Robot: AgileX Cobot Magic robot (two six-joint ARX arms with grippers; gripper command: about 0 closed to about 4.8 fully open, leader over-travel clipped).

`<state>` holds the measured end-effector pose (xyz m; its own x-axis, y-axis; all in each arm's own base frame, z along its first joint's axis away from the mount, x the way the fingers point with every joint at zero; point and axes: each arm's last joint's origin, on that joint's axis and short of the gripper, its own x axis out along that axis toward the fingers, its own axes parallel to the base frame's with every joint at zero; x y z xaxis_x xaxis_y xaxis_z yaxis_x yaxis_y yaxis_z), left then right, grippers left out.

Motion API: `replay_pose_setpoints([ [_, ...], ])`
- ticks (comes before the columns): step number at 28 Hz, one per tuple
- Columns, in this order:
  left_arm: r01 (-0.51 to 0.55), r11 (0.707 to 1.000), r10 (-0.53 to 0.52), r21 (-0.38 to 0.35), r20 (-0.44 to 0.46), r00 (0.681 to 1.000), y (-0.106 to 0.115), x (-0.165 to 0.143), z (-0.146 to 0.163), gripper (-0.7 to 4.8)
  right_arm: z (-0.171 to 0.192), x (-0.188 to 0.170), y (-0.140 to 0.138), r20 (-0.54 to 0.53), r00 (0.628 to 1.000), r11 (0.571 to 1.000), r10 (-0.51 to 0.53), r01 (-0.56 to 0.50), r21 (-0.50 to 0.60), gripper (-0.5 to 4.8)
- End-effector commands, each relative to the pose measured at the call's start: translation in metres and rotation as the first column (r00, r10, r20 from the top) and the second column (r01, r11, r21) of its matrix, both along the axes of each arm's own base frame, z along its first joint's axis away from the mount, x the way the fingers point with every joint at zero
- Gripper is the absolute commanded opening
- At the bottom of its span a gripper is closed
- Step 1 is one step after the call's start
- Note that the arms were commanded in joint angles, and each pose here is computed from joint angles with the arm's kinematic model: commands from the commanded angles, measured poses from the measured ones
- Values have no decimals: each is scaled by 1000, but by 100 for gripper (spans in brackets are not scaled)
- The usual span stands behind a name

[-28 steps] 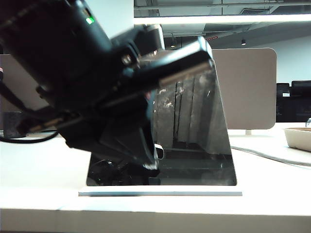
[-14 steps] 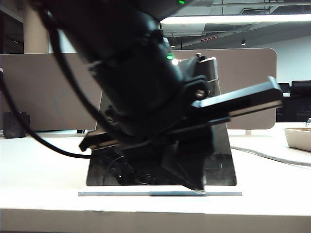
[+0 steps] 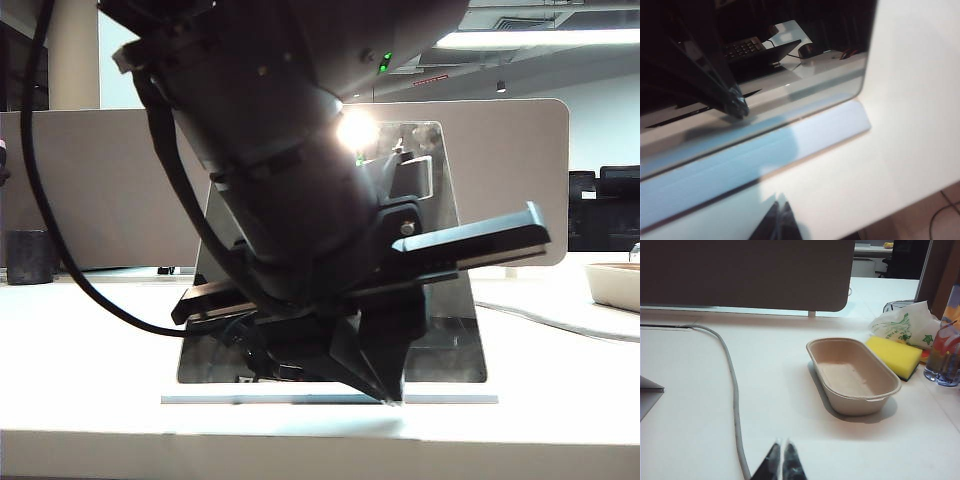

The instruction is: Push the base of the mirror on the table to move it forward for a short distance.

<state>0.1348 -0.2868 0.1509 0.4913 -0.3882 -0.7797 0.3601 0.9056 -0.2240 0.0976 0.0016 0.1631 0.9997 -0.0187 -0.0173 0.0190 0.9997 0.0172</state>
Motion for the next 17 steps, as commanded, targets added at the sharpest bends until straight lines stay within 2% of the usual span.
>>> replay_pose_setpoints([
  [1, -11, 1000, 11, 11, -13, 1000, 2, 4, -2, -1, 2, 0, 0, 16, 1000, 1000, 0, 0, 1, 22],
  [8, -14, 1000, 15, 19, -80, 997, 5, 14, -13, -1, 2, 0, 0, 15, 1000, 1000, 1, -1, 1, 22],
  [17, -61, 997, 64, 36, -85, 994, 8, 23, -20, -1, 2, 0, 0, 16, 1000, 1000, 0, 0, 1, 22],
])
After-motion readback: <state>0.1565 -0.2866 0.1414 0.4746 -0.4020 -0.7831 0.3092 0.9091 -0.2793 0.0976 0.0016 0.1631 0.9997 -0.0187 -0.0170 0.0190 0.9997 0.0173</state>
